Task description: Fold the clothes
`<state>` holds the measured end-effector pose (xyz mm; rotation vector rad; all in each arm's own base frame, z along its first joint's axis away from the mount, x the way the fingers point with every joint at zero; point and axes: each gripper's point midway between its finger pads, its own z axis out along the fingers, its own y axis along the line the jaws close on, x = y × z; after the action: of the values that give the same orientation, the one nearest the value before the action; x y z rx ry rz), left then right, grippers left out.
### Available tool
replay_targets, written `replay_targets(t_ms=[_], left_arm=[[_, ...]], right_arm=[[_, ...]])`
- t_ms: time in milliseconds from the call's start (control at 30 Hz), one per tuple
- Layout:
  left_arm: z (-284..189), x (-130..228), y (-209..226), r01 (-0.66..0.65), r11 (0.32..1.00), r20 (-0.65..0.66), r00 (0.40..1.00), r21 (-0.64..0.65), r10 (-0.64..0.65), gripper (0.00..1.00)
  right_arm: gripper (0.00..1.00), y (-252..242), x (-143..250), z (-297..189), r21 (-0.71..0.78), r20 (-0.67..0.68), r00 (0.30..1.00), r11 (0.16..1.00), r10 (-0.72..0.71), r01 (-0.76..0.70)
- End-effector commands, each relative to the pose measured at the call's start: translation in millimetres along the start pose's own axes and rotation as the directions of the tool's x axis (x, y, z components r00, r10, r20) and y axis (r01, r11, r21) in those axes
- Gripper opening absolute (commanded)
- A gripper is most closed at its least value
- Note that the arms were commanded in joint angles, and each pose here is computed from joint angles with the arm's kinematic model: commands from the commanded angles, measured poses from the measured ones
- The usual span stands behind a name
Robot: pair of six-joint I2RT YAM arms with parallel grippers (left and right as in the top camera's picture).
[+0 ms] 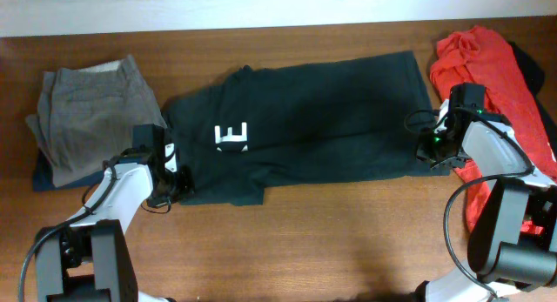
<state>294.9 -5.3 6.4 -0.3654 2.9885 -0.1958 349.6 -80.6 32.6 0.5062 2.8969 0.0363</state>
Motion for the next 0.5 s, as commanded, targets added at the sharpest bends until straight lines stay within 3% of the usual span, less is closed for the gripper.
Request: replay_targets(t_ms=[0, 100, 267, 467], left_arm=[[-33, -29, -16, -0.028, 0.998, 0.091, 0.996, 0.058, 0.023, 0.01], [-72, -57, -37, -0.064, 0.989, 0.208, 0.978, 0.136, 0.035, 0.00], [-121, -105, -52, -0.125, 0.980, 0.424, 0.905, 0.158, 0.047, 0.00], [-112, -133, -55, -0.139, 0.978, 0.489, 0.871, 0.153, 0.047, 0.01]], right_arm=[[0.40, 2, 4, 2, -0.006, -0.012, 1.000, 1.000, 0.003, -0.003], [0.40, 2, 4, 2, -0.006, -0.012, 1.000, 1.000, 0.003, -0.003], [0.40, 2, 4, 2, -0.006, -0.011, 1.000, 1.000, 0.003, -0.003], [0.40, 2, 4, 2, -0.006, -0.012, 1.000, 1.000, 0.003, -0.003]])
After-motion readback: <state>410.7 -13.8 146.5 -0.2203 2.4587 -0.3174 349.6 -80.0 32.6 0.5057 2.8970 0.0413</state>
